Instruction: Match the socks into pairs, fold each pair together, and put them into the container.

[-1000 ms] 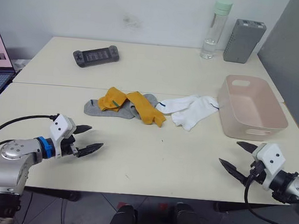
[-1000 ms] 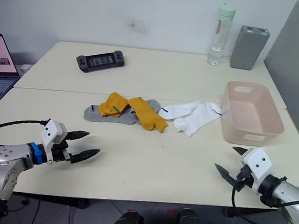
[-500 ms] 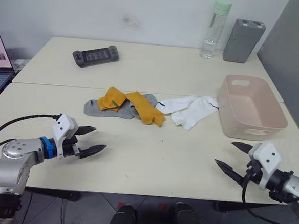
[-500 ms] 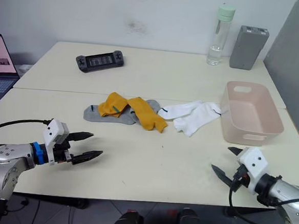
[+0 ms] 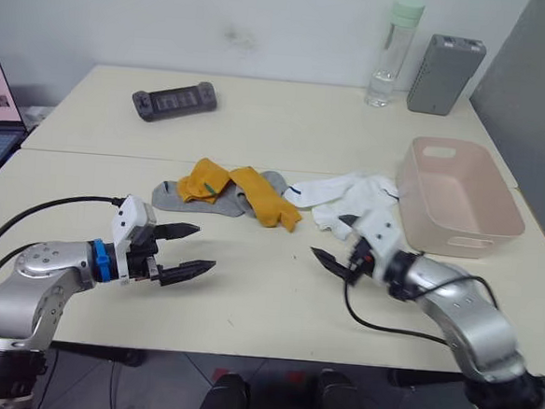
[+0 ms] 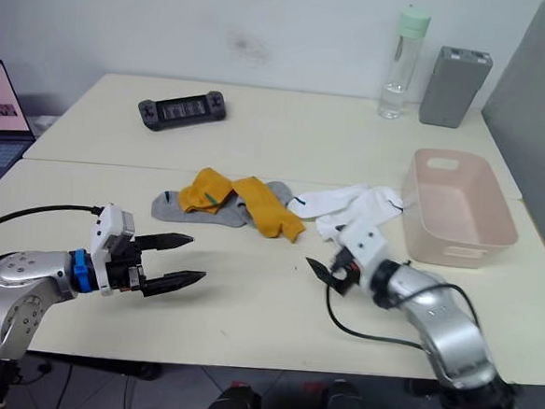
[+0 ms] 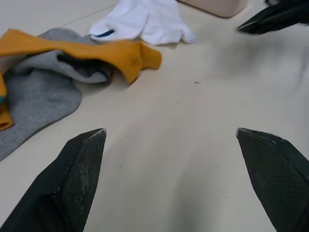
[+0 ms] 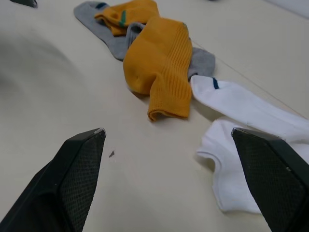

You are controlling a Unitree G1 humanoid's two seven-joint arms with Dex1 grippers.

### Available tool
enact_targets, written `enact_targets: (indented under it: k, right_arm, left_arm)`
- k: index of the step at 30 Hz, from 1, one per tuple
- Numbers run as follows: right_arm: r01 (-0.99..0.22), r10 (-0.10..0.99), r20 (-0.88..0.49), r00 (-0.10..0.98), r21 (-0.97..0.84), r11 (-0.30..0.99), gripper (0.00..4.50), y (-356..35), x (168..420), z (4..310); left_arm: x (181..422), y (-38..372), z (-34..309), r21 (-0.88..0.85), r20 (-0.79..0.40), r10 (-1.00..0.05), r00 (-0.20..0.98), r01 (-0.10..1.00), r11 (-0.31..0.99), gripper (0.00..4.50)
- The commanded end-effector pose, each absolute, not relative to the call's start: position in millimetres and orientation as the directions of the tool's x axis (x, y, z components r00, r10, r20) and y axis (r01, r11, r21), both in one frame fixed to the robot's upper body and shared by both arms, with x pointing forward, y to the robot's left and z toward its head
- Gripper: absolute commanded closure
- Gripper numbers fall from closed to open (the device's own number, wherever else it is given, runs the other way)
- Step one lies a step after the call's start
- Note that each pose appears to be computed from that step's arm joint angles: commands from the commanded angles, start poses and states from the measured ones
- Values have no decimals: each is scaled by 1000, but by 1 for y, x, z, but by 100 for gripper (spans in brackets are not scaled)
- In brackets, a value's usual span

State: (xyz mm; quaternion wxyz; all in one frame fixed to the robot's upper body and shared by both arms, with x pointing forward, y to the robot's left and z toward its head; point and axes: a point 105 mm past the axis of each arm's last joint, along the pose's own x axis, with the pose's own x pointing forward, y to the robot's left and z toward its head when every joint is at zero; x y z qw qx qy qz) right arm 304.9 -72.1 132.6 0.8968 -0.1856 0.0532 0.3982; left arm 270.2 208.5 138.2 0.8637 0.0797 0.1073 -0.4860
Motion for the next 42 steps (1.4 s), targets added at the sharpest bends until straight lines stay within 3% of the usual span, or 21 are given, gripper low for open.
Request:
enact_targets:
  k: [1,7,13,16,19,27,37,42]
  right_arm:
    - [-703,673,-226,704,-349,619,2,-53,324,137]
    - [-690,658,-232,716,-371,621,2,-32,347,136]
    - [-704,661,-254,706,-353,616,2,-11,358,123]
    - [-697,645,-271,714,-354,623,61,-10,364,116]
    - [-696,634,-291,717,-348,628,155,-12,369,108]
    - [-723,675,-269,687,-354,593,446,-4,360,115]
    - [-815,761,-309,571,-327,479,446,-29,300,128]
    - [-889,775,-454,439,-347,300,446,-74,257,117]
  left_arm:
    - [258,199,154,56,-230,-866,444,894,444,0]
    - [243,193,157,45,-238,-900,366,930,366,0]
    - [241,196,150,74,-241,-887,394,919,388,0]
    - [240,196,146,71,-243,-887,392,919,387,0]
    - [240,196,145,73,-243,-886,396,918,390,0]
    - [244,198,143,81,-238,-882,408,913,401,0]
    - [248,207,138,39,-280,-866,415,906,421,0]
    - [249,211,132,32,-315,-857,408,907,420,0]
